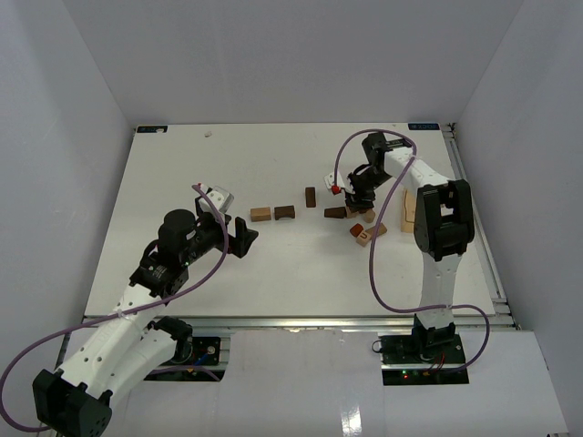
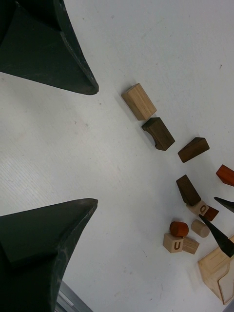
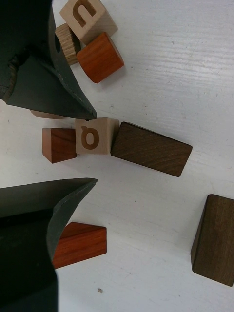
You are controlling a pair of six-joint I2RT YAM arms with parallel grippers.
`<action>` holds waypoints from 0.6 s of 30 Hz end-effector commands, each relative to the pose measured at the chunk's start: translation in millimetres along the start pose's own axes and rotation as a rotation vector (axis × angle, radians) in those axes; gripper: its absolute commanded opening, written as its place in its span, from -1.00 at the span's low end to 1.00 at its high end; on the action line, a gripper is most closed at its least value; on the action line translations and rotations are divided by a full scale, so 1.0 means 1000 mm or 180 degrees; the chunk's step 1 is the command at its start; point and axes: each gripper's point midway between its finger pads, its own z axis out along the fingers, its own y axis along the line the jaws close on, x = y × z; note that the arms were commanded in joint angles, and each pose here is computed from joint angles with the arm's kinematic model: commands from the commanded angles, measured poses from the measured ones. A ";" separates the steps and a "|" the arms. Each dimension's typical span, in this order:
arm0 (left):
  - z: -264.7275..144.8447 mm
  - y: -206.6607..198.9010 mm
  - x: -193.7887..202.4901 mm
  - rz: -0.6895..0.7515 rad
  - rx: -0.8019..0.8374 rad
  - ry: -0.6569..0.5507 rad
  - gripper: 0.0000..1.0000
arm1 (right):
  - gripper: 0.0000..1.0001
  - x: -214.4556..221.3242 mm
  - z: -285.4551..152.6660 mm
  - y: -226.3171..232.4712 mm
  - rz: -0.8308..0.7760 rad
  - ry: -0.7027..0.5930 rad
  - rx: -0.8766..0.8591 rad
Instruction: Build the wood block tower
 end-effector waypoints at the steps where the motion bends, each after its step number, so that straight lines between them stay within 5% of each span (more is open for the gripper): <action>1: -0.003 0.001 -0.010 0.0055 -0.0023 -0.0075 0.96 | 0.14 0.000 -0.005 -0.004 -0.0018 0.0013 0.0013; 18: -0.003 0.002 -0.008 0.0063 -0.0040 -0.0067 0.96 | 0.12 0.010 0.007 0.003 0.0130 0.0064 -0.0085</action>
